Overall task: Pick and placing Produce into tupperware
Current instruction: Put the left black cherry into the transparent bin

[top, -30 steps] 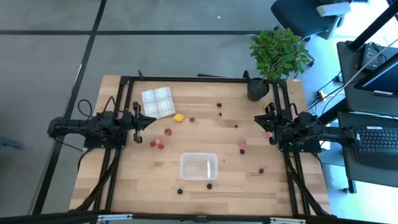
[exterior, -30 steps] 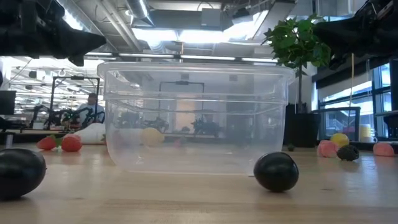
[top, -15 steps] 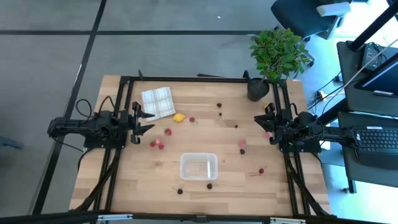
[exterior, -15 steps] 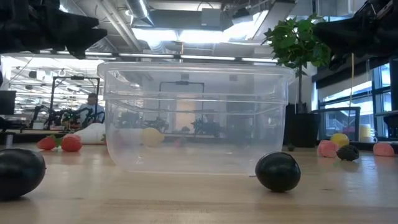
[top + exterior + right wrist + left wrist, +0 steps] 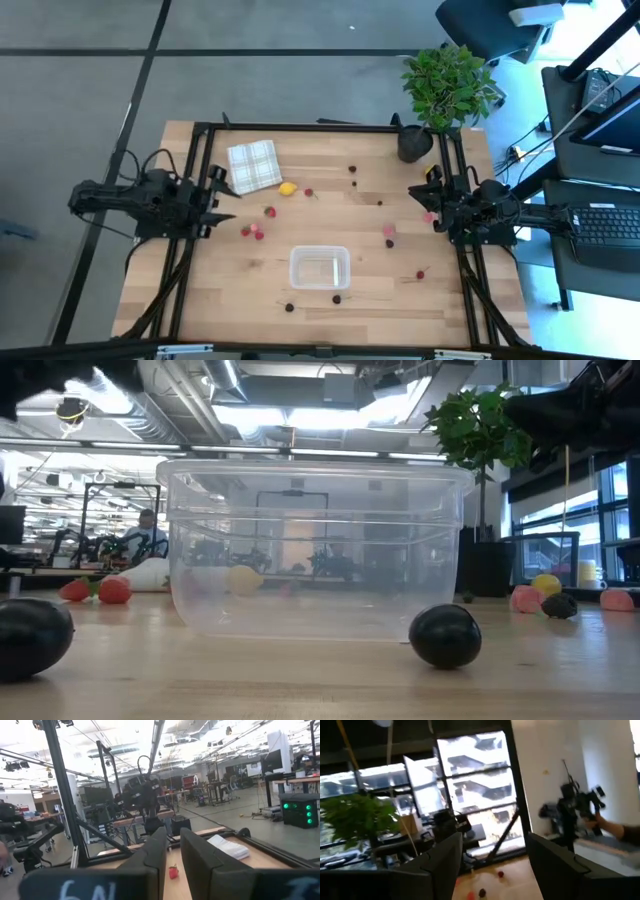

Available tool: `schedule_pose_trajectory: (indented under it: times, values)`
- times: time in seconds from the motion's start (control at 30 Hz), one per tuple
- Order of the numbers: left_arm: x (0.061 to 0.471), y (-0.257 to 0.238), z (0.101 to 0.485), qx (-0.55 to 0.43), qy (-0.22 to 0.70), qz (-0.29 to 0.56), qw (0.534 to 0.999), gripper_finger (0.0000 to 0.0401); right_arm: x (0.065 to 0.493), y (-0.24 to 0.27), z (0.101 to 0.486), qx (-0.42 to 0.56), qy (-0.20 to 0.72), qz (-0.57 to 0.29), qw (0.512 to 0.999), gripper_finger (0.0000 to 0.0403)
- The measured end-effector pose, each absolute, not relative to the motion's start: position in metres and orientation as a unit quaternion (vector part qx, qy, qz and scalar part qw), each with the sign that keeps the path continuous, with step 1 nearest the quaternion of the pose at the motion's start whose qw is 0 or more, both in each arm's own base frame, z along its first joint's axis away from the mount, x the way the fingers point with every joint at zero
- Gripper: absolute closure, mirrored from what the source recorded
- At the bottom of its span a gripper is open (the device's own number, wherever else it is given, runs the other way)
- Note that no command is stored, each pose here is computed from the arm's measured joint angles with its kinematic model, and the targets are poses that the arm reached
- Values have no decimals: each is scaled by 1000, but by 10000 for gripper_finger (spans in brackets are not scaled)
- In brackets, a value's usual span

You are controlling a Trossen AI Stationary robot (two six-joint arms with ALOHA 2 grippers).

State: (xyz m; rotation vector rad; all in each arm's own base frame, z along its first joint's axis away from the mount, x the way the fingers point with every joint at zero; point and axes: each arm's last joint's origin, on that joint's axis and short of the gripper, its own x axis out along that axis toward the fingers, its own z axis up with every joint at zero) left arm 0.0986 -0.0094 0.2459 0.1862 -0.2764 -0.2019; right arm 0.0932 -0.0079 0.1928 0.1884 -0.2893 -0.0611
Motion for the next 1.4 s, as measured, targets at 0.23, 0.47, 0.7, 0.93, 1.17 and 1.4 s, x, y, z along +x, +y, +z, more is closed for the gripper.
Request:
schedule_pose_trajectory:
  times: [0.23,0.47,0.7,0.93,1.17,1.4]
  values:
    - [145,-25,289,162,35,-102,981,183,93,-8,193,95,-146,-30,984,343]
    - [192,-63,312,169,262,-115,943,183,93,-8,193,93,-146,-30,984,343]
    - [216,-117,304,189,356,-133,906,183,93,-8,193,70,-143,-34,987,343]
    - [236,-157,277,152,378,-64,911,184,94,-8,191,70,-132,-35,988,343]
    - [246,-184,248,99,395,-34,913,184,95,-8,188,87,-116,-34,989,343]
    - [257,-215,228,63,364,-60,927,190,96,-8,180,100,-76,-37,991,343]
